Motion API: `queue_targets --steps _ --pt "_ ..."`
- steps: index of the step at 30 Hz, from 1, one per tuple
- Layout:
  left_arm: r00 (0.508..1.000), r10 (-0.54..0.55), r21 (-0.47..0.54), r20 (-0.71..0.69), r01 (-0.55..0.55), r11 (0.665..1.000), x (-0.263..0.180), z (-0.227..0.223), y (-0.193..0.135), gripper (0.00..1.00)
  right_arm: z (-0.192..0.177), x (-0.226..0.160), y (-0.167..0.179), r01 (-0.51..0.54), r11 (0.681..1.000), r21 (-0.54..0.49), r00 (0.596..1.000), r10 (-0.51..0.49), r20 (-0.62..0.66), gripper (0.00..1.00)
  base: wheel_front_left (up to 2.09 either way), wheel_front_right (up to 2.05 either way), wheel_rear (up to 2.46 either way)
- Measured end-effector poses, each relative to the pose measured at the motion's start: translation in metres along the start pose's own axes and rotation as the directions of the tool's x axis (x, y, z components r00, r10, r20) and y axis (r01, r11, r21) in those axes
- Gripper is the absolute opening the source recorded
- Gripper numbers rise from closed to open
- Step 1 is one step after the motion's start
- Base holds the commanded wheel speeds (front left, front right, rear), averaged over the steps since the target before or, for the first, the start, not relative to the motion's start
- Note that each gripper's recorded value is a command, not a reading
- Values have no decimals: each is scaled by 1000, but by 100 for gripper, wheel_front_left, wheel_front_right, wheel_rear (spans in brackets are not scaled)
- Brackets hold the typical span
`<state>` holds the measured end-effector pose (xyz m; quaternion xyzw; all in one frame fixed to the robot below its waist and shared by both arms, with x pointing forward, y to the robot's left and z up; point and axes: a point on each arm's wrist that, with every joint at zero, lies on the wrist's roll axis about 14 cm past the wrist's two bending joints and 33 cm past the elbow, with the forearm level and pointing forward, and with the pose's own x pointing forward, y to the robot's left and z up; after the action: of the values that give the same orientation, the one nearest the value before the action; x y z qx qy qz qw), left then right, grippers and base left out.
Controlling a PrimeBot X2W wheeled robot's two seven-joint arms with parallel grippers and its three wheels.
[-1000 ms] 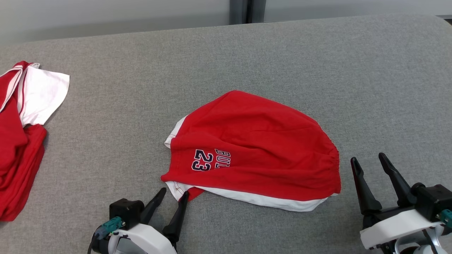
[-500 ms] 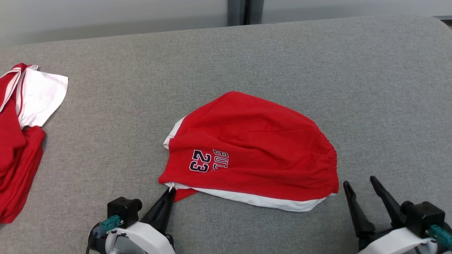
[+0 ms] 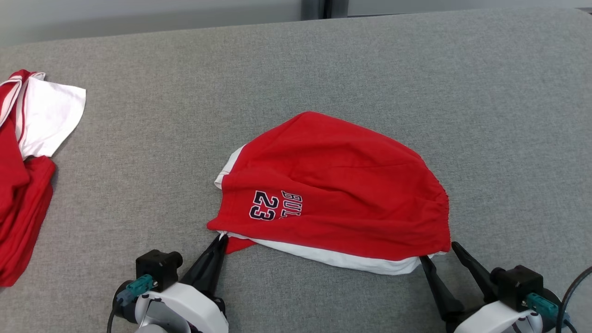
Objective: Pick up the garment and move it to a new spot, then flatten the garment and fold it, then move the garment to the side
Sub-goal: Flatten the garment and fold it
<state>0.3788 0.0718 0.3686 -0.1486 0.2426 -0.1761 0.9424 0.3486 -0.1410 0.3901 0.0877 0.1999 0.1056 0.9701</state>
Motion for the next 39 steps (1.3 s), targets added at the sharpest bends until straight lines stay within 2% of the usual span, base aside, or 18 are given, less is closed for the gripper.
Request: queue_targets --steps 4,5,6,7,8,9,16,21,26,28,32,39 --pt "1000 6 -4 6 -6 1000 0 1 2 0 0 13 4 -31 999 -16 999 31 -7 100 0 0 0" --pt "1000 8 -4 11 -8 1000 1 2 2 0 -2 15 4 -35 999 -15 999 34 -15 89 0 0 0" --pt "1000 11 -4 19 -11 1000 1 4 3 0 -3 16 4 -39 999 -15 999 39 -19 48 0 0 0" --pt "1000 13 -3 24 -13 1000 1 5 4 0 -3 17 5 -45 999 -15 999 45 -21 20 0 0 0" --pt "999 15 -4 32 -15 1000 1 6 5 0 -5 18 6 -51 999 -18 998 51 -26 20 0 0 0" --pt "999 18 -4 33 -18 1000 0 6 6 0 -6 18 6 -53 998 -16 998 52 -30 0 0 0 0" --pt "993 7 28 120 -11 1000 -2 29 5 0 13 17 8 -67 997 -35 997 68 35 0 0 0 0" --pt "976 -22 113 216 -3 994 -9 65 3 0 60 16 14 -94 994 -54 979 102 177 0 0 0 0" --pt "934 -58 197 353 -13 980 -20 119 -2 0 99 12 15 -119 992 -44 950 127 286 0 0 0 0" --pt "913 -76 221 400 -15 975 -26 138 -8 0 117 10 19 -142 990 -12 931 137 339 0 0 0 0" --pt "872 -109 272 477 -29 962 -39 173 -16 0 154 8 24 -176 984 -12 889 164 428 0 0 0 0" --pt "768 -196 351 610 -41 935 -63 239 -42 0 232 -6 33 -210 974 -85 785 220 580 0 0 0 0"
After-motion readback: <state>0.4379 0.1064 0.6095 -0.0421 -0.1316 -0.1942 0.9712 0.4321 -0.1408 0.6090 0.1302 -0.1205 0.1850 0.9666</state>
